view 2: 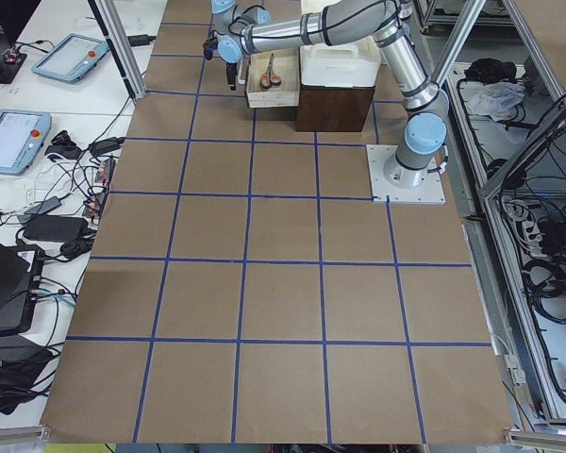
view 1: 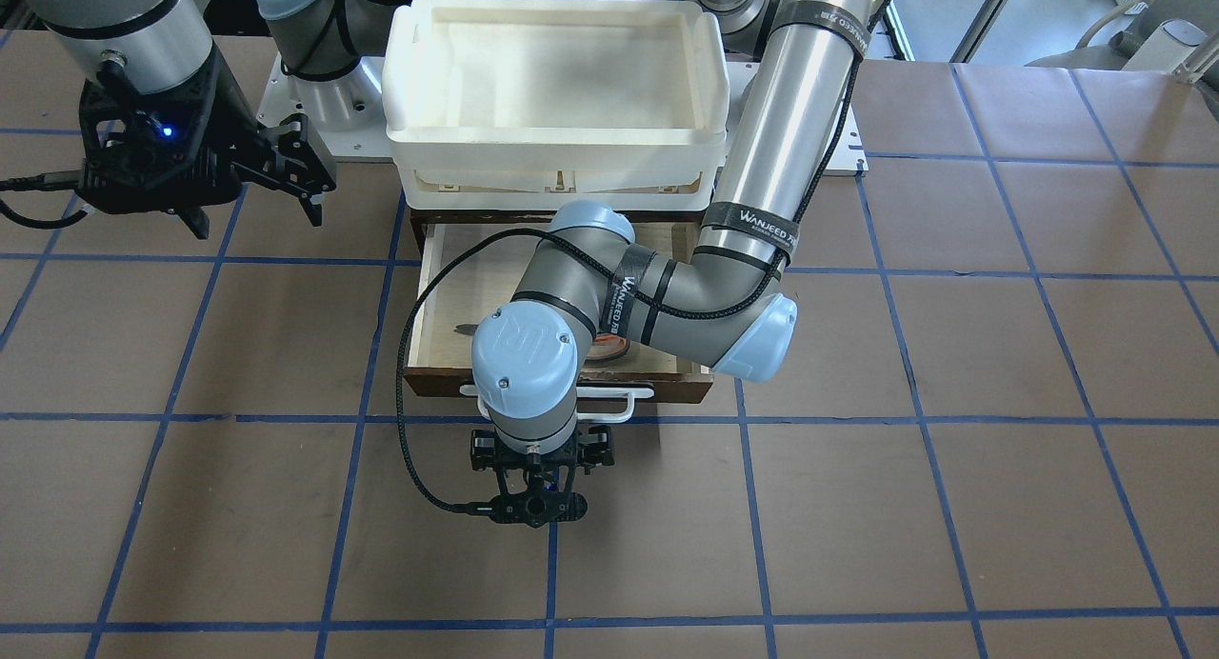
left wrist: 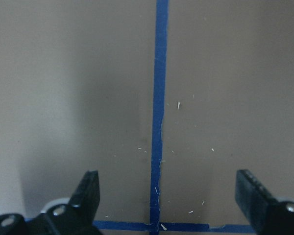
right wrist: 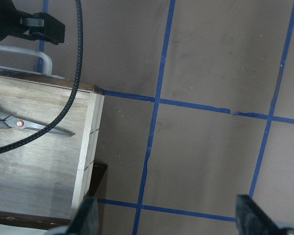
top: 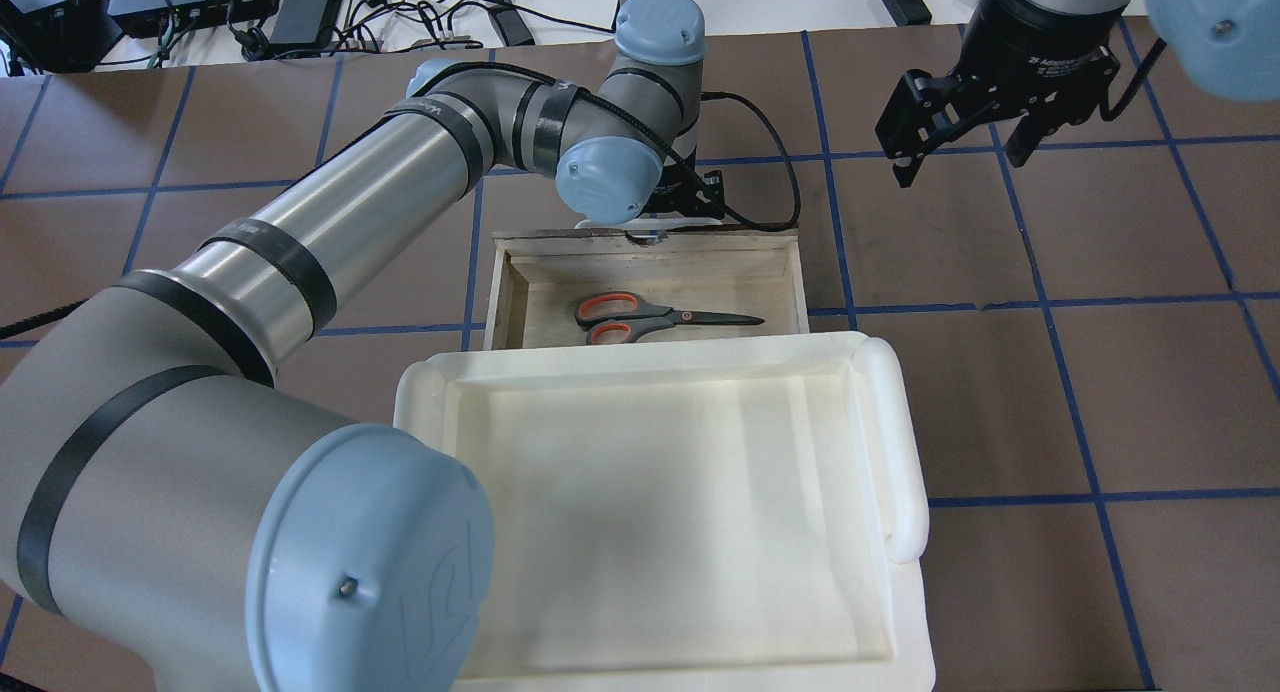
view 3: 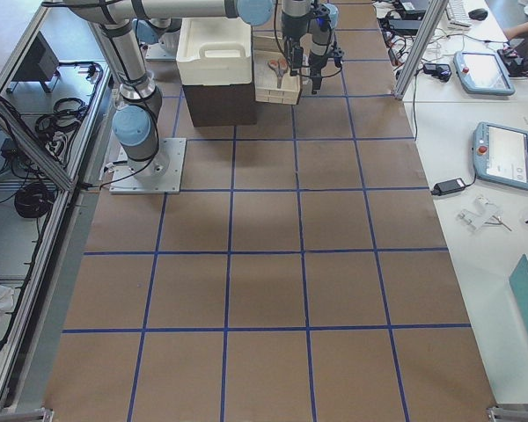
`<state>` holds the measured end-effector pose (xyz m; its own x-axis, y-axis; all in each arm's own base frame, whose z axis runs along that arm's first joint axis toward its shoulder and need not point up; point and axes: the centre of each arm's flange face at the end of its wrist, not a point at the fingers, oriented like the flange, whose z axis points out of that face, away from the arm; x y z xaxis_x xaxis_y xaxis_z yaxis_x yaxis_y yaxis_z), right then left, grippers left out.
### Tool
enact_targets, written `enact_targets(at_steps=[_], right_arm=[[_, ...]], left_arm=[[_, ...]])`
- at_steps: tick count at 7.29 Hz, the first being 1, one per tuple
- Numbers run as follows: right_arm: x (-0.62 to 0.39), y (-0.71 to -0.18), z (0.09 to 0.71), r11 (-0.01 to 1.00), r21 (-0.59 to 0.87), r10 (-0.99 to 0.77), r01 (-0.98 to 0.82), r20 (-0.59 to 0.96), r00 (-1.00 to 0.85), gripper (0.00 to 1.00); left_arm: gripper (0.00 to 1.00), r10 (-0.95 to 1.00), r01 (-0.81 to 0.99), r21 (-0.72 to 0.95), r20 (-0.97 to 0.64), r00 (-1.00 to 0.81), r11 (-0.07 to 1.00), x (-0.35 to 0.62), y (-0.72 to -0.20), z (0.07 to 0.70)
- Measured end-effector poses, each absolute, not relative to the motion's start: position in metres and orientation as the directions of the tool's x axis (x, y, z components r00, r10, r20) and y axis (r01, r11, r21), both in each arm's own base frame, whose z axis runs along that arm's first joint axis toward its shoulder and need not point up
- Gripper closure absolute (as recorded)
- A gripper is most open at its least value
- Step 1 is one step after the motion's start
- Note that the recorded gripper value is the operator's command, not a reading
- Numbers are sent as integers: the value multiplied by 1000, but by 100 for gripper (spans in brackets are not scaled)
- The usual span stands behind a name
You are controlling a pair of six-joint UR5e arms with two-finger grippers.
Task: Put scissors in drawer and close it
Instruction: 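Push the drawer front away from the robot with the left gripper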
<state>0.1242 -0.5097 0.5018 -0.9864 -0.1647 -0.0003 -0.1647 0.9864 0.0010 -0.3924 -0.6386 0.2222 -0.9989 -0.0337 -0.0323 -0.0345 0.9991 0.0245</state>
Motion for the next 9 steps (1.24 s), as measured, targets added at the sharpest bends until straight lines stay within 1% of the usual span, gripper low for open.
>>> enact_targets(at_steps=[3,9], right_arm=[[124,-510,502,986,2,-164,-164,0,-986,0],[124,-509,501,987,5,-163,-163,-1,-987,0]], left_arm=[[0,-31,-34,70,-42,-999,997,-392,-629,232],[0,-24,-28,99,-42,-999,995,-393,-613,259]])
